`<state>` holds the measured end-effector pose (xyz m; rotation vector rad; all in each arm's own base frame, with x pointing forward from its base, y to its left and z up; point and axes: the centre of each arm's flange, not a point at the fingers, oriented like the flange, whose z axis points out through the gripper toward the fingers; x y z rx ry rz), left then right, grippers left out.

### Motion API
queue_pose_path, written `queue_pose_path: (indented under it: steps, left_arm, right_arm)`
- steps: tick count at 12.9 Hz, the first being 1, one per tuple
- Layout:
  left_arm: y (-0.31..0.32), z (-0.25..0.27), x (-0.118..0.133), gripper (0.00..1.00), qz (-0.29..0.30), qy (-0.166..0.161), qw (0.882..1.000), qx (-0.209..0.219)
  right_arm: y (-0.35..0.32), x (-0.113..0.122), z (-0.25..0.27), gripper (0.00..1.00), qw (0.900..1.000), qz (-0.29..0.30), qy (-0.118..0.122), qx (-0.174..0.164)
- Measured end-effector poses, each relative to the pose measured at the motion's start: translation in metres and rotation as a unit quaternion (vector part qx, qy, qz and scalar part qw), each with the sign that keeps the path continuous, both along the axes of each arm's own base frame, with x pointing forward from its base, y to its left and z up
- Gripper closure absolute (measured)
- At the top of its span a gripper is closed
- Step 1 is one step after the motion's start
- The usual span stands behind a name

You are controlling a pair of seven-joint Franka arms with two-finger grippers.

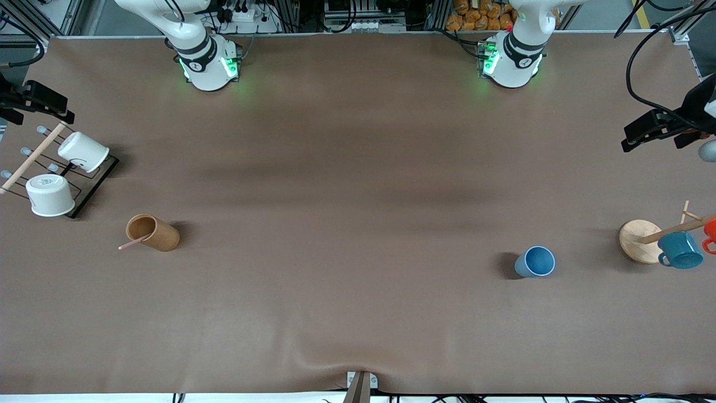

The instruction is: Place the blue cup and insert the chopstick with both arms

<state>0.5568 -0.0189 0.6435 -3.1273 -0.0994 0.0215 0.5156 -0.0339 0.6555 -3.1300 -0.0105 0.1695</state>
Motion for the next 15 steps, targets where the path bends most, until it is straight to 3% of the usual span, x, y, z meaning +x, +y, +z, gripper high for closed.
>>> queue_pose_path:
  steps: [5,8,12,15]
  left_arm:
    - [0.009,-0.020,0.011,0.00,0.004,0.017,1.000,-0.002]
    - [0.017,-0.078,0.056,0.00,0.005,0.012,1.000,-0.012]
    - [0.018,-0.179,0.114,0.00,-0.001,-0.006,1.000,-0.027]
    - [0.007,-0.243,0.138,0.00,-0.007,-0.014,0.999,-0.037]
  right_arm:
    - [0.001,0.001,-0.002,0.00,1.000,0.001,-0.001,0.001]
    - [0.002,0.014,-0.016,0.00,1.000,0.003,-0.005,0.000]
    - [0.000,0.085,-0.109,0.00,1.000,0.005,-0.012,-0.010]
    - [-0.005,0.126,-0.191,0.00,0.998,0.024,0.008,-0.059]
